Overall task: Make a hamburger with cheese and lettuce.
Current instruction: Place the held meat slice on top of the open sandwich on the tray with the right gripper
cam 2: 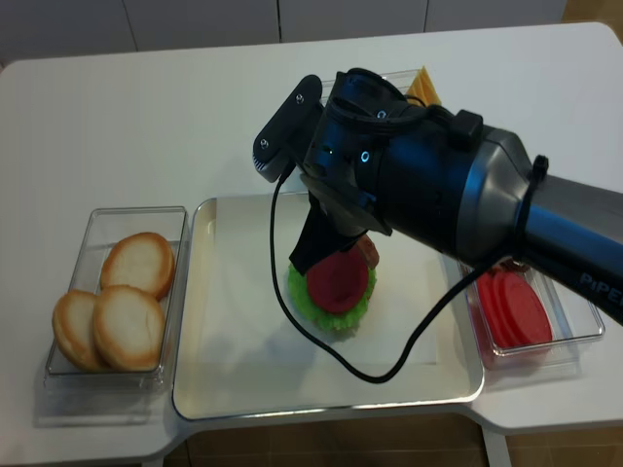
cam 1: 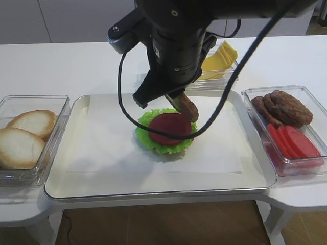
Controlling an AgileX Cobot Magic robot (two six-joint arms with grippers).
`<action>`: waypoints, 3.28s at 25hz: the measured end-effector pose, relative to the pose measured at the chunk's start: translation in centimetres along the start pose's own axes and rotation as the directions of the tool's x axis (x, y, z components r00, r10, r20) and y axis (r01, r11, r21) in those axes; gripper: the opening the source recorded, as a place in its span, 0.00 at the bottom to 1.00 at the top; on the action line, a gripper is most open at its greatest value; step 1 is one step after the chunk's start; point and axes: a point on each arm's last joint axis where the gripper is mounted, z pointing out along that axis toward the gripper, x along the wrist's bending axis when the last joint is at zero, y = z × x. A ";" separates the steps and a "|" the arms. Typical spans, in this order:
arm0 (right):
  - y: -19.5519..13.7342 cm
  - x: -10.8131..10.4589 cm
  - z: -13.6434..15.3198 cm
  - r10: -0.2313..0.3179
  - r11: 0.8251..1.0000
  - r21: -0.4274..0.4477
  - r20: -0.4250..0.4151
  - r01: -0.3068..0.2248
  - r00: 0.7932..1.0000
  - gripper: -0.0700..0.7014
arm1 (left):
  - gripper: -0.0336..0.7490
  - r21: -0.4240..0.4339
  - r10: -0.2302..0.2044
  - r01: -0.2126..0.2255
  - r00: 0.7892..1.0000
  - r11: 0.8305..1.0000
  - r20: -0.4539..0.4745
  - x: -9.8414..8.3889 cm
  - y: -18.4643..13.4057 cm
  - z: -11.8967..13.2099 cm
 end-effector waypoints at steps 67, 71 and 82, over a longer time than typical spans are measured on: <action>-0.4 0.3 -1.0 0.060 0.990 0.134 -0.066 -0.050 0.996 0.46 | 0.65 0.000 0.000 0.000 1.000 1.000 0.000 0.0 0.0 0.0; -0.4 0.0 -1.5 0.073 0.990 0.128 -0.073 -0.063 0.995 0.46 | 0.65 0.000 0.000 0.000 1.000 1.000 0.000 0.0 0.0 0.0; -3.2 -12.1 -2.8 0.446 0.893 0.139 -0.139 -0.428 0.884 0.47 | 0.65 0.000 0.000 0.000 1.000 1.000 0.000 0.0 0.0 0.0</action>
